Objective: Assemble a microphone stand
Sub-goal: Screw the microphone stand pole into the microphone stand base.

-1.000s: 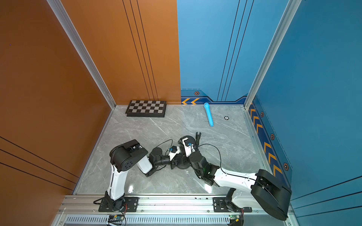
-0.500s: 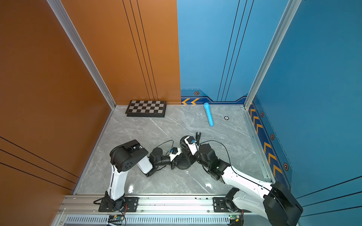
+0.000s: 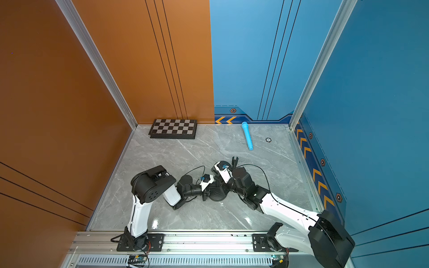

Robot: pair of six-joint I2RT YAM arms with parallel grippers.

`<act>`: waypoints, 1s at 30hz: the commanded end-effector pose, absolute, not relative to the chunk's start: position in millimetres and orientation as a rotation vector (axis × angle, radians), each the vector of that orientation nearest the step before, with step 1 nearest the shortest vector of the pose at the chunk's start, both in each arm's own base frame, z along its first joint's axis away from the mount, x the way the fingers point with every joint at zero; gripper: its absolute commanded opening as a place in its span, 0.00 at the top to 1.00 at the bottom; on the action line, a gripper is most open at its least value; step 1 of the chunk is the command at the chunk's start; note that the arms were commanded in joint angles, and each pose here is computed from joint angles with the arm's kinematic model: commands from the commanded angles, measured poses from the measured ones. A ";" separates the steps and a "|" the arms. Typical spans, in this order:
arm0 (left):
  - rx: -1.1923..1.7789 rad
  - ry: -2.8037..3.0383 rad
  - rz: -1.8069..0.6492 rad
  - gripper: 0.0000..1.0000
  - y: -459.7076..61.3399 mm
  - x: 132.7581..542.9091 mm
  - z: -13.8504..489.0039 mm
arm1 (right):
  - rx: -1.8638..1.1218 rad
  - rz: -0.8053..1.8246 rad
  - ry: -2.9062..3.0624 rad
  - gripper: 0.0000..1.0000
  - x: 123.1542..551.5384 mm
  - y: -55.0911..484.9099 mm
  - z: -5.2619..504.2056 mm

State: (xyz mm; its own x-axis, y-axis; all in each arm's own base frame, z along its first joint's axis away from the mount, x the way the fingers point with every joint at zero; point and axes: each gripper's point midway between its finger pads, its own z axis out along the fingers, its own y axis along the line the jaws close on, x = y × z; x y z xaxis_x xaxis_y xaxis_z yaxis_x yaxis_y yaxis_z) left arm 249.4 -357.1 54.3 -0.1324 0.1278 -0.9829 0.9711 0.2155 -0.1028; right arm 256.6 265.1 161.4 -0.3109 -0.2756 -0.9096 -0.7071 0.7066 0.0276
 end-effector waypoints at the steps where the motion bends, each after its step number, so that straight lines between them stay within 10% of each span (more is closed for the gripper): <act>1: 1.119 1.555 -1.087 0.77 -362.7 238.0 40.9 | -0.491 0.318 1.911 1.00 263.3 242.4 155.0; 10: 1.026 1.580 -1.079 0.75 -367.9 247.7 55.0 | -0.417 0.206 1.932 1.00 241.9 263.4 138.7; 14: 1.062 1.560 -1.080 0.95 -368.2 242.5 53.4 | -0.518 0.251 1.946 0.98 236.7 279.2 135.4; 30: 1.236 1.488 -1.091 1.00 -359.5 218.5 33.3 | -1.098 0.767 1.664 0.41 206.2 270.2 180.3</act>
